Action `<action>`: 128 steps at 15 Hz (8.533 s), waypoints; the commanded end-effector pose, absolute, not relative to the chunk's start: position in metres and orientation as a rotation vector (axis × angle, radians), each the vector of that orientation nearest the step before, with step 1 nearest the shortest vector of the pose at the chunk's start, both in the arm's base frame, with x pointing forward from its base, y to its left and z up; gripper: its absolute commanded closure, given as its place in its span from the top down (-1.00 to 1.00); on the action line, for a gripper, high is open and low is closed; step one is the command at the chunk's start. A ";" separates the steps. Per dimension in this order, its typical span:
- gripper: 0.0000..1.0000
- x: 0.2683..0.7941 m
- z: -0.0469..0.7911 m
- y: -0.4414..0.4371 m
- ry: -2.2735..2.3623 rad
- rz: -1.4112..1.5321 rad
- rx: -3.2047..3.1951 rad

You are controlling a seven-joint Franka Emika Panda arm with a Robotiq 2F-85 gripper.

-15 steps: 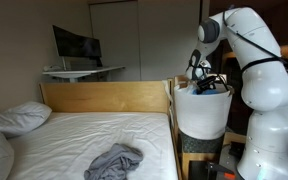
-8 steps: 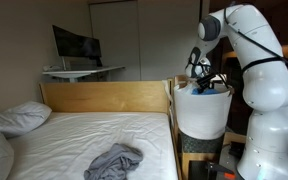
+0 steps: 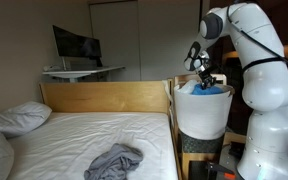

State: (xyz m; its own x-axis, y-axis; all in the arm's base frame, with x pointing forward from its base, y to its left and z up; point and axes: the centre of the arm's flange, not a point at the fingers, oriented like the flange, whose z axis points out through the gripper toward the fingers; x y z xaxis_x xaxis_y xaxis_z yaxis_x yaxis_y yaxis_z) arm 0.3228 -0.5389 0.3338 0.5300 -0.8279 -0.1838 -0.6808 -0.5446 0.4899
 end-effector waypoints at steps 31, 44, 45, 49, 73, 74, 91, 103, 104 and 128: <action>1.00 0.290 0.317 -0.516 -1.447 -0.281 2.505; -0.66 0.306 0.297 -0.460 -1.311 -0.205 2.452; -0.76 0.306 0.301 -0.458 -1.308 -0.211 2.462; -0.78 0.307 0.328 -0.447 -1.313 -0.249 2.515; -0.79 0.434 0.738 -0.351 -1.321 -0.057 2.895; -0.81 0.435 0.746 -0.340 -1.338 -0.026 2.890; -0.83 0.408 0.585 -0.271 -1.174 -0.563 3.012; -0.83 0.413 0.761 0.024 -0.408 0.144 3.373; -0.83 0.408 0.772 0.045 -0.368 0.236 3.384; 1.00 0.436 0.766 -0.160 -0.703 0.647 3.027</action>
State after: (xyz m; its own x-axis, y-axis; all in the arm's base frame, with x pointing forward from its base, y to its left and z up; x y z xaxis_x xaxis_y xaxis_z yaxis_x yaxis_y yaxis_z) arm 0.4431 -0.0914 0.7768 0.8203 -0.3878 0.4204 -0.3471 -0.9217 -0.1730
